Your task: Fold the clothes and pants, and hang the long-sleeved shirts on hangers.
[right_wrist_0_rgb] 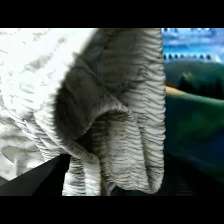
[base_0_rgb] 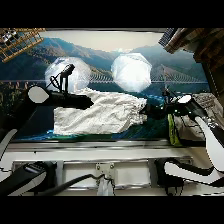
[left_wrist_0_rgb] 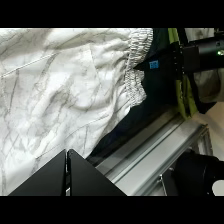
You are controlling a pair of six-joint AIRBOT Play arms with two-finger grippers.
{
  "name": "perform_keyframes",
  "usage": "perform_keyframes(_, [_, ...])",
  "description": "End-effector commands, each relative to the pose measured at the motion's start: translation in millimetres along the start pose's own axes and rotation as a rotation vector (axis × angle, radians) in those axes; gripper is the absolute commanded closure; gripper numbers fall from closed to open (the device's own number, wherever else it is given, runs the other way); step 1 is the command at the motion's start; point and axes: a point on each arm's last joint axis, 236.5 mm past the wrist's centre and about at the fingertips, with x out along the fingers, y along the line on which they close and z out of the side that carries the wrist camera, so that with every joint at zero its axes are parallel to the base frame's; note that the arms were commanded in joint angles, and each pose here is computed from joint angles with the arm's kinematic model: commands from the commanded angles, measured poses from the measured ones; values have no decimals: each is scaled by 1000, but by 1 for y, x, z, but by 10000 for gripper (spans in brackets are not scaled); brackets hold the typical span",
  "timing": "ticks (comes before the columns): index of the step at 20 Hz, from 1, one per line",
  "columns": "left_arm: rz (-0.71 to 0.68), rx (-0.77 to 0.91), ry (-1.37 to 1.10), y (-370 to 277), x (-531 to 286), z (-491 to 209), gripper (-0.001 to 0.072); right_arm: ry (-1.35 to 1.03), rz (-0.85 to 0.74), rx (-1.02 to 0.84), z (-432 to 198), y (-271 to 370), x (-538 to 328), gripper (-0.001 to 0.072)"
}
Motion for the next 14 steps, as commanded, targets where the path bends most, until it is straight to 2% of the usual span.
perform_keyframes(1, [0, 1, 0, 0, 0, 0, 700, -11, 33, 25, 4, 6, 3, 92])
perform_keyframes(3, [0, 1, 0, 0, 0, 0, 700, -12, 33, 26, 4, 6, 3, 132])
perform_keyframes(13, [-1, 1, 5, 0, 0, -1, 700, 32, 62, 10, -3, 26, 29, 158])
perform_keyframes(14, [-1, 1, 4, 0, 0, -1, 700, 29, 68, 9, -3, 29, 32, 234])
